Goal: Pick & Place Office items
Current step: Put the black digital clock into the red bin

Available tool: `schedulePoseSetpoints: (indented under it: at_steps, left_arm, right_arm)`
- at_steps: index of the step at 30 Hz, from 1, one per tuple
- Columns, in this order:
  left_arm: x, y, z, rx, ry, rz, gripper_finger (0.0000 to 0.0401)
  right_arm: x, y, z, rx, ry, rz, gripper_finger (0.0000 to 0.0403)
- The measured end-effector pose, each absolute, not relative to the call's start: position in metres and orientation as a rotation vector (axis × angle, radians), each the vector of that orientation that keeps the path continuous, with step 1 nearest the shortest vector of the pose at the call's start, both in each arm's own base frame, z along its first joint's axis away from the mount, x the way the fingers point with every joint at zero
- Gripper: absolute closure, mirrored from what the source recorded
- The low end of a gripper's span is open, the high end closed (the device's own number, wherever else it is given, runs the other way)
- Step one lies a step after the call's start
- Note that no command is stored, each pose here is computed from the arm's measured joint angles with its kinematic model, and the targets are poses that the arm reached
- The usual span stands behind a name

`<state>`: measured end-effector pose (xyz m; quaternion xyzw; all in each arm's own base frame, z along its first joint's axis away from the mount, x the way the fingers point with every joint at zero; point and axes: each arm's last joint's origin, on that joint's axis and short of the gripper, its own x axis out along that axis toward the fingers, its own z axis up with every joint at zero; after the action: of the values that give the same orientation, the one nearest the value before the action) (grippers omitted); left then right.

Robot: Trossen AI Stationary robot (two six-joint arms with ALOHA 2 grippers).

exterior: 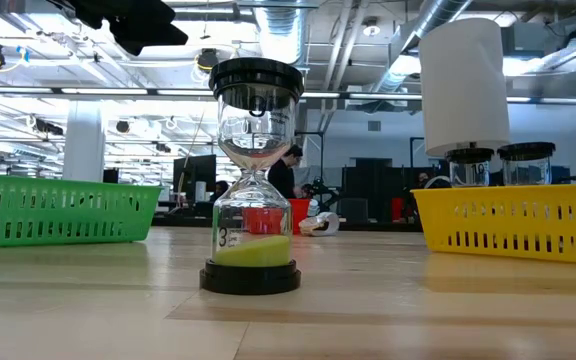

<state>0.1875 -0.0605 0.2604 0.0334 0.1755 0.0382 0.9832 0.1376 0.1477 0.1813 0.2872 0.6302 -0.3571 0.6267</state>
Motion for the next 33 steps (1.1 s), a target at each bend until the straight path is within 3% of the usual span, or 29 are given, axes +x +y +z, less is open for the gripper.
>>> schedulePoseSetpoints:
  at_steps: [11, 26, 33]
  left_arm:
    - [0.188, -0.061, 0.261, 0.066, 0.349, 0.077, 0.0187]
    - [0.189, -0.061, 0.265, 0.050, 0.300, 0.074, 0.0187]
    - [0.193, -0.063, 0.283, 0.235, 0.128, 0.052, 0.0187]
  right_arm:
    - [0.132, 0.124, 0.265, 0.681, 0.958, -0.662, 0.0261]
    - [0.134, 0.110, 0.287, 0.359, 0.534, -0.579, 0.0260]
    - [0.124, 0.089, 0.308, 0.297, 0.360, -0.601, 0.0260]
